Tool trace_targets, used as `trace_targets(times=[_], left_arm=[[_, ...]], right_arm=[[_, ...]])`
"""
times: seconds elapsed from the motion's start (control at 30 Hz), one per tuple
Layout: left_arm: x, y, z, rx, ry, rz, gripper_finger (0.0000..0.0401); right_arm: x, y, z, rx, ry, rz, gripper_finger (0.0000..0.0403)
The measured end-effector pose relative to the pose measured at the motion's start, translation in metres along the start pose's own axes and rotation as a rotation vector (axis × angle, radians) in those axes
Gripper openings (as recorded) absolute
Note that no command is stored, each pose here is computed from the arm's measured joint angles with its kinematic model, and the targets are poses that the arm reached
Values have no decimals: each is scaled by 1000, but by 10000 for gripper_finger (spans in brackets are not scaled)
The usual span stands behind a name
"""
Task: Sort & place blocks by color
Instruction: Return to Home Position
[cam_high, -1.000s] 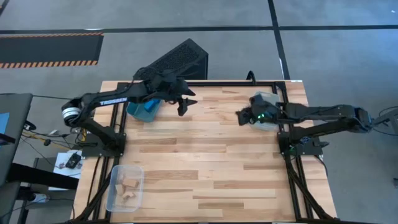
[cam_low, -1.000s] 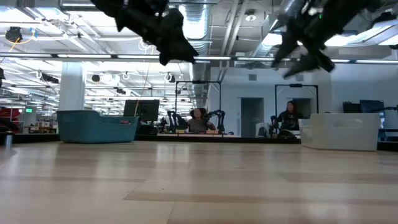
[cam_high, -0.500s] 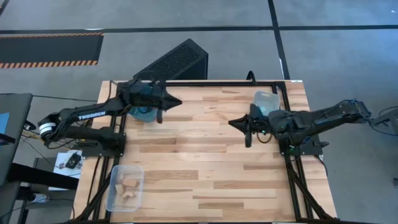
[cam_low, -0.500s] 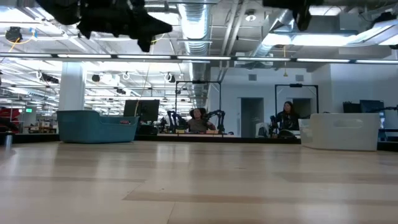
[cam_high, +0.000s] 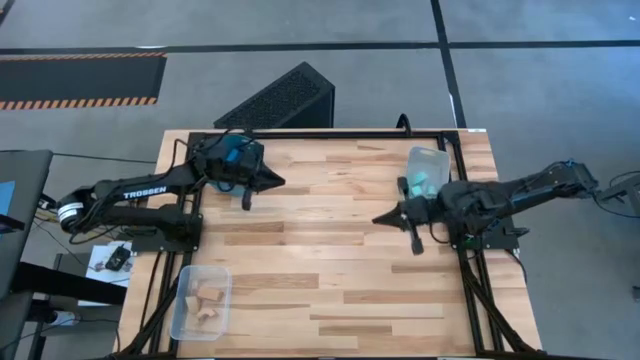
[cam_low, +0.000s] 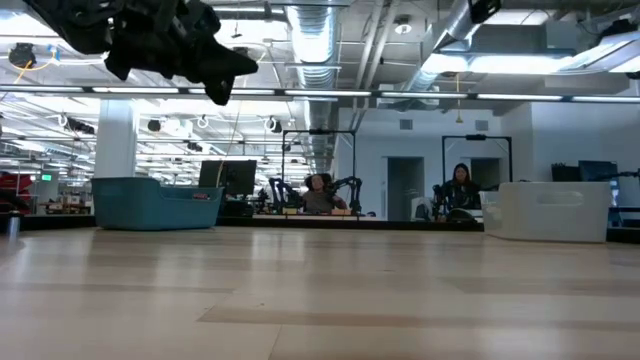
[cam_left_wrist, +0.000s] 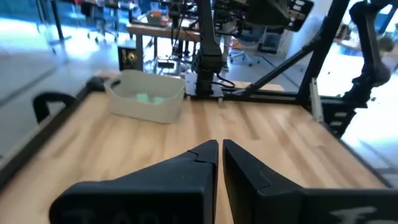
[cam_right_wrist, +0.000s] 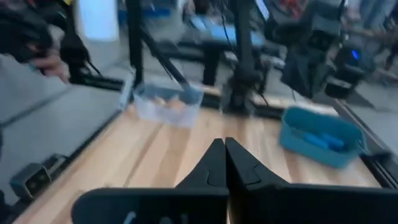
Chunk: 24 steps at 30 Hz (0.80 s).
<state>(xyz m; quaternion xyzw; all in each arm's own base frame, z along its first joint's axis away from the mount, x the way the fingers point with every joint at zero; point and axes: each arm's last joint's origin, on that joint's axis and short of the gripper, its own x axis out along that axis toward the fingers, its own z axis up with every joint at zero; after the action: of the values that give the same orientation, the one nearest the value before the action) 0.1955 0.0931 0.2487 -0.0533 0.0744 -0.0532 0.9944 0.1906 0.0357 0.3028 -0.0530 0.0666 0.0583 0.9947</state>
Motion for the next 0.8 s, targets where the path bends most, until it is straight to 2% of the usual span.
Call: trace_targets(times=[0.13,0.3,0.4,0.53,0.8], left_arm=[[-6,-2,1,55,-20,4,9],[-18,-8,-3,79,-77,-4,9],[-26,-12,-12,81,-105,43,9],[-36,-18,-18,48,-154,68,9],[-62,-36,-25,85,-271,135,9]], right_arm=[[-6,-2,-20,-5,-103,32,3],[-16,-8,-54,76,-153,64,3],[-21,-11,-69,103,-162,94,3],[-28,-15,-78,96,-183,147,2],[-49,-28,-86,59,-276,201,2]])
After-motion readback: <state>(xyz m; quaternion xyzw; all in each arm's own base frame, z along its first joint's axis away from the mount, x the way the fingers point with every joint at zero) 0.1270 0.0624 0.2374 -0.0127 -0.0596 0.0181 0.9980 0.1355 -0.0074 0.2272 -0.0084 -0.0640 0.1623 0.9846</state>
